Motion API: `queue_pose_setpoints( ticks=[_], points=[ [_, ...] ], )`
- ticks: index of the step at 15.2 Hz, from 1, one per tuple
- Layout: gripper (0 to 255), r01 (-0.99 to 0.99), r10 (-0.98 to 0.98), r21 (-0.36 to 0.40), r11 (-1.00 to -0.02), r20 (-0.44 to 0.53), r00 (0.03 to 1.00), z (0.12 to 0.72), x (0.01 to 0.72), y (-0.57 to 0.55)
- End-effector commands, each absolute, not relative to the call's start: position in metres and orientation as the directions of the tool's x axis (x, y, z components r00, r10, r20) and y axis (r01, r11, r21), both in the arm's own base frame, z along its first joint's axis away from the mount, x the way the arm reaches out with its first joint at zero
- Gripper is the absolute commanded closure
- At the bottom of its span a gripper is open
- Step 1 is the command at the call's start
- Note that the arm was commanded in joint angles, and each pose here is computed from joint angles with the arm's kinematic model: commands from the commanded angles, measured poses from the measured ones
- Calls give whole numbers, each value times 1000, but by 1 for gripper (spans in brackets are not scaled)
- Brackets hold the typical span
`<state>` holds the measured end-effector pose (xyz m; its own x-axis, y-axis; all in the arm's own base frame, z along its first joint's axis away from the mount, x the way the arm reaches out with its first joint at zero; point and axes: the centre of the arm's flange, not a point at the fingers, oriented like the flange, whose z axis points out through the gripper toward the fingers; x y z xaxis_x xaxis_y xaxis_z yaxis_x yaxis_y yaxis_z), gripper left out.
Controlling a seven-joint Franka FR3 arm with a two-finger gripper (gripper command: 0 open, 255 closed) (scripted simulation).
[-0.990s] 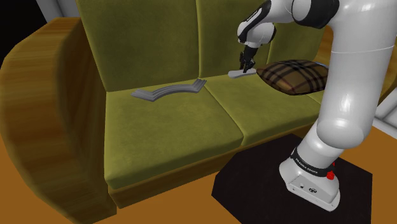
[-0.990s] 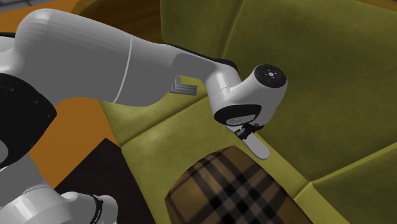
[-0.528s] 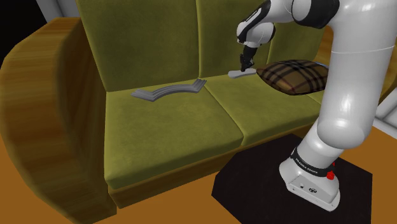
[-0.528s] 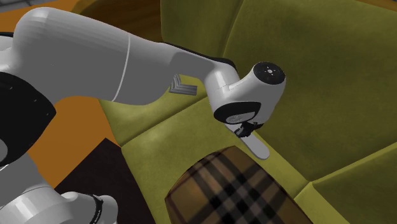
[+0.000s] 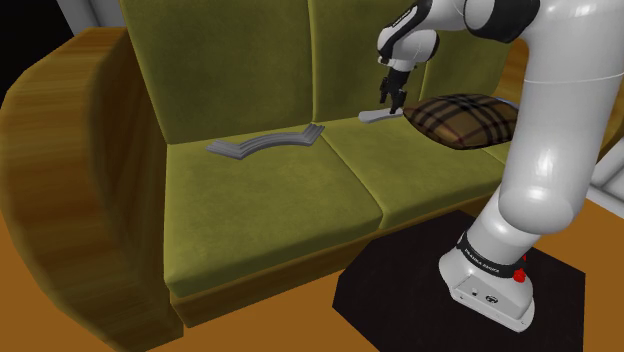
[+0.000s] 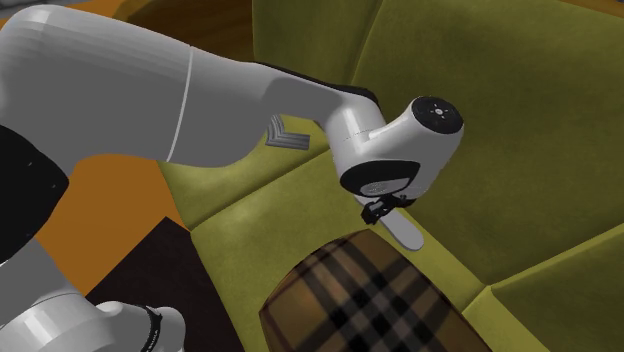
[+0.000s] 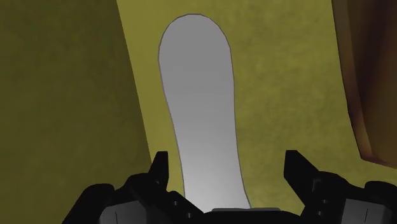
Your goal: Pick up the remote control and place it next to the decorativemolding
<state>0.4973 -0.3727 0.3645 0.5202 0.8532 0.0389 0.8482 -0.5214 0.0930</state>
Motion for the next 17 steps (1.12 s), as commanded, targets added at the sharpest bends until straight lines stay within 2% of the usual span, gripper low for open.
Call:
queue_pose_setpoints(
  ticks=[1, 5, 13, 14, 17],
  points=[
    [0, 837, 846, 142, -529, 18, 532, 356, 500, -380],
    [0, 837, 846, 142, -529, 18, 532, 332, 503, -381],
    [0, 837, 846, 142, -529, 18, 532, 332, 503, -381],
    [255, 837, 847, 143, -529, 18, 532, 336, 502, -378],
    [255, 837, 847, 144, -529, 17, 532, 336, 506, -376]
  ],
)
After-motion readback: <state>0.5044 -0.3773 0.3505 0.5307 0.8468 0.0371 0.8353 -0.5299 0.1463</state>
